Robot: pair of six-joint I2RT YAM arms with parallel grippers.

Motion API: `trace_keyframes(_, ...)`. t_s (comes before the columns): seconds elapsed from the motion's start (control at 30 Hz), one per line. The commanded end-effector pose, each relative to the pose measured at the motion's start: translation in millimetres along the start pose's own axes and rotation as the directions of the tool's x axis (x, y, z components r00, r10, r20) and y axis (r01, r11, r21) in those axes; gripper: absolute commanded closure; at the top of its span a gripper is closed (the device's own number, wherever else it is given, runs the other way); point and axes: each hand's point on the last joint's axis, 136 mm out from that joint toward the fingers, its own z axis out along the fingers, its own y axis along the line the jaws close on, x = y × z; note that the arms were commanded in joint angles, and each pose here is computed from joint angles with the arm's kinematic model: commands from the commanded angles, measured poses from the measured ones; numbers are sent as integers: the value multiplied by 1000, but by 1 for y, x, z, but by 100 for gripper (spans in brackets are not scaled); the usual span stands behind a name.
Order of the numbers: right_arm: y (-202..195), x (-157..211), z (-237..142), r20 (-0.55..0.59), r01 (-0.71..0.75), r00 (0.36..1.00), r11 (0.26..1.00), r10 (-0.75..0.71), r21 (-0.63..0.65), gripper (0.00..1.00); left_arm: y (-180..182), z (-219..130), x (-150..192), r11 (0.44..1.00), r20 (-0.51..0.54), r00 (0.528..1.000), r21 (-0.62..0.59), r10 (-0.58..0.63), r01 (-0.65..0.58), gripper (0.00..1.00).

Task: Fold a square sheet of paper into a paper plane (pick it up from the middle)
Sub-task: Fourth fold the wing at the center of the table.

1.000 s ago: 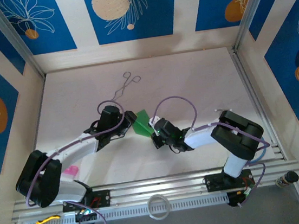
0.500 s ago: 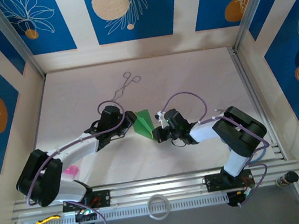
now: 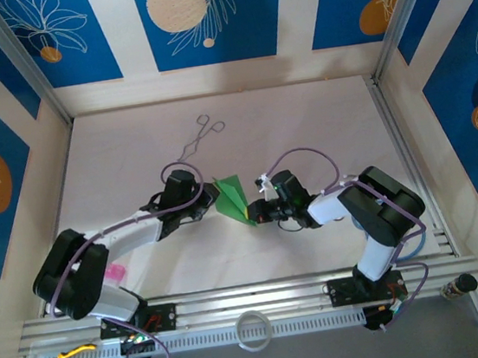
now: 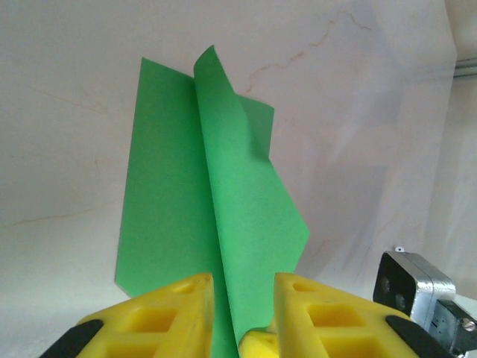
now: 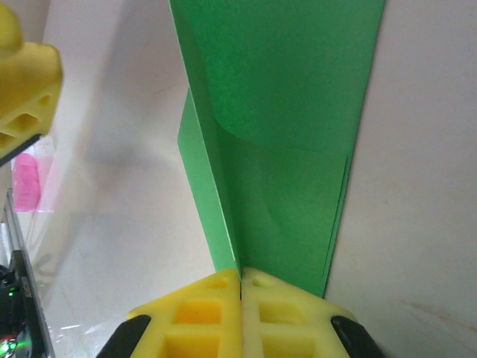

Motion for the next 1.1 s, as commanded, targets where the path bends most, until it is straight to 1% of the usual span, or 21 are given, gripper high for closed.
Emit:
trace_keyframes(0.0, 2, 7, -1, -20, -54, 998, 997, 53, -52, 97, -4, 7, 8, 999, -47, 998, 28, 35, -33, 75)
trace_keyframes(0.2, -2, 8, -3, -34, -77, 997, 996, 75, -43, 97, -5, 23, 16, 999, -104, 994, 40, 36, -32, 82)
trace_keyframes(0.47, -6, 10, -3, -31, -94, 995, 995, 93, -32, 98, 4, 41, 21, 999, -138, 990, 17, 32, -30, 85)
trace_keyframes(0.63, -8, 11, -3, -29, -103, 994, 994, 102, -25, 98, 18, 48, 28, 1000, -158, 987, -17, 10, -13, 88)
trace_keyframes(0.83, -12, 13, -3, -28, -123, 992, 992, 122, -13, 98, 44, 48, 35, 998, -154, 987, -59, -41, 32, 92)
trace_keyframes(1.07, -15, 16, -4, -20, -144, 989, 990, 143, -8, 98, 56, 42, 36, 995, -137, 989, -92, -46, 34, 93)
